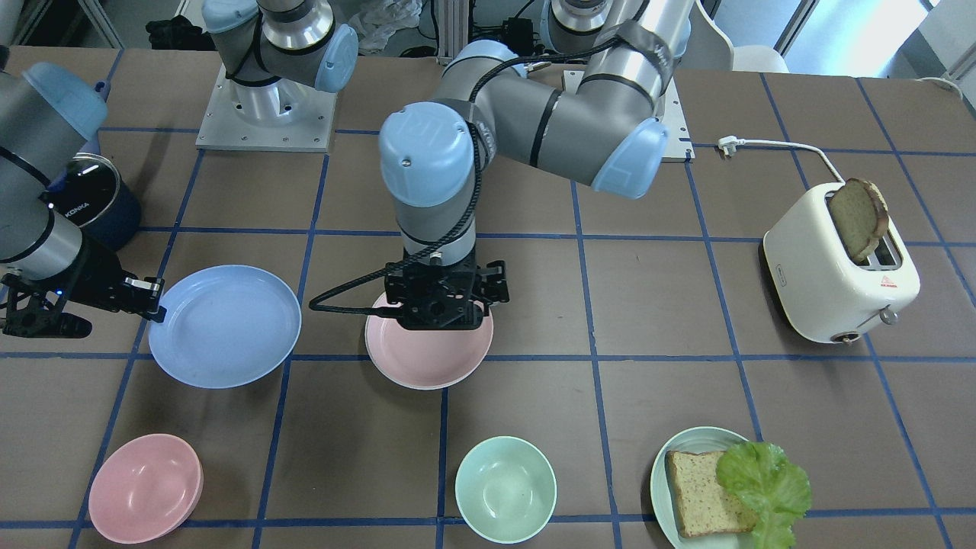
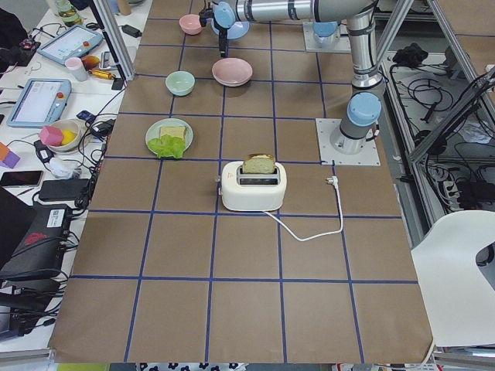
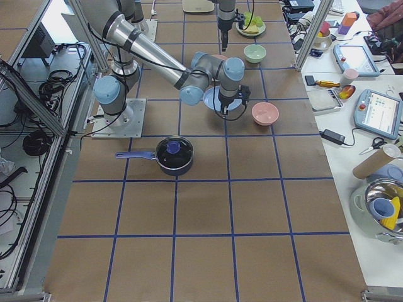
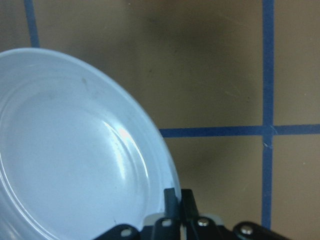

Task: Stack three plates with pink and blue
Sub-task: 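Open the left gripper and raise it away while the right gripper lifts the blue plate, then carry the blue plate with the right gripper and lower it onto the pink plate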

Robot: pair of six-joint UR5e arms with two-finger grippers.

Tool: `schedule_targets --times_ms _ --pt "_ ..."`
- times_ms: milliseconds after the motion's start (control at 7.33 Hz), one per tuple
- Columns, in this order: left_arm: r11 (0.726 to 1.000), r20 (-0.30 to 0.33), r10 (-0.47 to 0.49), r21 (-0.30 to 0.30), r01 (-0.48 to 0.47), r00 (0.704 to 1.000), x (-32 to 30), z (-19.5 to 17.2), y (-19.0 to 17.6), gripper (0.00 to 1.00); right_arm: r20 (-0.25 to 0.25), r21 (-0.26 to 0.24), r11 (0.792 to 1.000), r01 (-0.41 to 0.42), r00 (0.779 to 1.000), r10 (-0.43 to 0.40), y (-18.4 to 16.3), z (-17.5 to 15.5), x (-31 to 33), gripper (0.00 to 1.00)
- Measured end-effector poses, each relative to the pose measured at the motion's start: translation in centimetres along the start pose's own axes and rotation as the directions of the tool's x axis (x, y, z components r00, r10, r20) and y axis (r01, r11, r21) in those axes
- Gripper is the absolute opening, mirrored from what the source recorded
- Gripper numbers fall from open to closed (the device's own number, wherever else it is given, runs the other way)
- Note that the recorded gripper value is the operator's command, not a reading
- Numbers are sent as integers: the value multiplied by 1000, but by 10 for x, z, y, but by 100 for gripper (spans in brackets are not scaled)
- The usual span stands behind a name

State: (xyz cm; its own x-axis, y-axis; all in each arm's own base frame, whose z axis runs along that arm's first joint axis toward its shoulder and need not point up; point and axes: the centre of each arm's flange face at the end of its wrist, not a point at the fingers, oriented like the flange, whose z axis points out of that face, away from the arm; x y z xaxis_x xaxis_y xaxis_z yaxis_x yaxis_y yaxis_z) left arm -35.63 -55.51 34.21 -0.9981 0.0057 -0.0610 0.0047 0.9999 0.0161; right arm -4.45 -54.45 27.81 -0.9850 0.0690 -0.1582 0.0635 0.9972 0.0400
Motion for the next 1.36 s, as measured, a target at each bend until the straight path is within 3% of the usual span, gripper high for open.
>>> schedule_targets --times_ms 545,818,1227,1364 --pt "991 -78 -103 -90 96 992 -116 -71 4 100 1 -9 985 -173 985 173 8 15 -149 0" --pt "991 -83 -119 -70 114 989 -147 -94 12 100 18 -11 966 -259 966 259 27 36 -217 0" --pt "997 -75 -72 -14 72 995 -172 -154 59 100 26 -17 955 -295 955 295 50 66 -241 2" --pt "997 -78 -74 8 75 994 -178 -166 72 100 30 -10 955 -297 954 298 53 71 -240 59"
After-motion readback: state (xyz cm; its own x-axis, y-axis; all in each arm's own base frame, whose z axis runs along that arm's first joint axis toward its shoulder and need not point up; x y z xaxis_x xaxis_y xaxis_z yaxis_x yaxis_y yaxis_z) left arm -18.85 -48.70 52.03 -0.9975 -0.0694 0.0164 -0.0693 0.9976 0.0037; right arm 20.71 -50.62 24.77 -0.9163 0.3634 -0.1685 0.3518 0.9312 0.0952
